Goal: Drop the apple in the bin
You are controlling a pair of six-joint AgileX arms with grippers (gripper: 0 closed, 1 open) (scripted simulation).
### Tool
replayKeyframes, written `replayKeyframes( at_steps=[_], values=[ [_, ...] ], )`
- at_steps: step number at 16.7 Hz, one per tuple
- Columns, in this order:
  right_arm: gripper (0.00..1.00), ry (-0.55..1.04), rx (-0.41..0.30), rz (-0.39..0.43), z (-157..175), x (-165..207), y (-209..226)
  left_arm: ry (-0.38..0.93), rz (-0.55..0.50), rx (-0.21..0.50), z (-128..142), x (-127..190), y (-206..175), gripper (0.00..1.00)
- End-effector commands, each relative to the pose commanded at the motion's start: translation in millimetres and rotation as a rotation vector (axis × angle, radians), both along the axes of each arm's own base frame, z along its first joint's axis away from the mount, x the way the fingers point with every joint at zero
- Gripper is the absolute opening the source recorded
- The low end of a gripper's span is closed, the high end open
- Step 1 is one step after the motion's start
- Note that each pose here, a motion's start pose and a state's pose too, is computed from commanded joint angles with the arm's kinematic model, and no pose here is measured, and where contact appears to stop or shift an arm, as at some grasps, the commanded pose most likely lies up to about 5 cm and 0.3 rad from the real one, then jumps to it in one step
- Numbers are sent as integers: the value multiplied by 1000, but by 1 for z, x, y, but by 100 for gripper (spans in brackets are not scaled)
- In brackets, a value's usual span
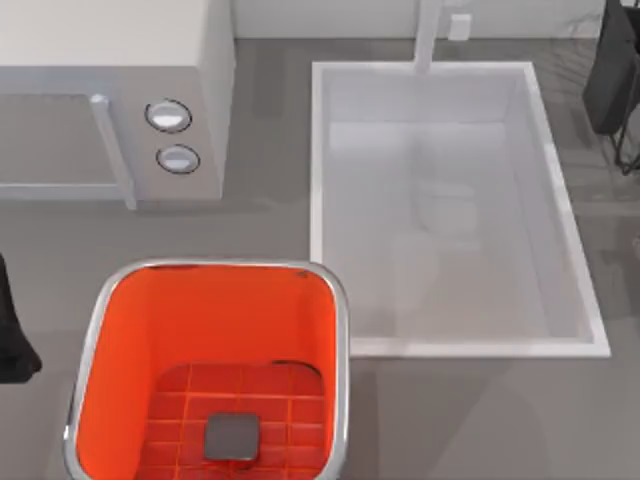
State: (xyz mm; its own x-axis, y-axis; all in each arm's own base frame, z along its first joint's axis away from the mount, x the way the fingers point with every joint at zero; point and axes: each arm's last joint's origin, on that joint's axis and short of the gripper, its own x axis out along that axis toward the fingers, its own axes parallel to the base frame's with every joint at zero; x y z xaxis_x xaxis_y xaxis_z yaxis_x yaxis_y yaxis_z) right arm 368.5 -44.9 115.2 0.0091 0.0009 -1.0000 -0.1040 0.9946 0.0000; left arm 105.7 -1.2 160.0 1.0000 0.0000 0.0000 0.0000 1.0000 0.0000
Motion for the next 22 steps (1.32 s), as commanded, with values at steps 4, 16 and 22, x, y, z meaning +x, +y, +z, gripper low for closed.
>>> replayKeyframes(
  at_steps=[4, 16, 22],
  values=[
    [0, -9, -1, -4, 31, 10, -2, 0, 0, 0, 0, 0, 0, 100],
    [0, 0, 0, 1, 149, 0, 0, 0, 0, 0, 0, 0, 0, 100],
    [0, 37, 9, 133, 147, 19, 41, 0, 0, 0, 0, 0, 0, 100]
  ],
)
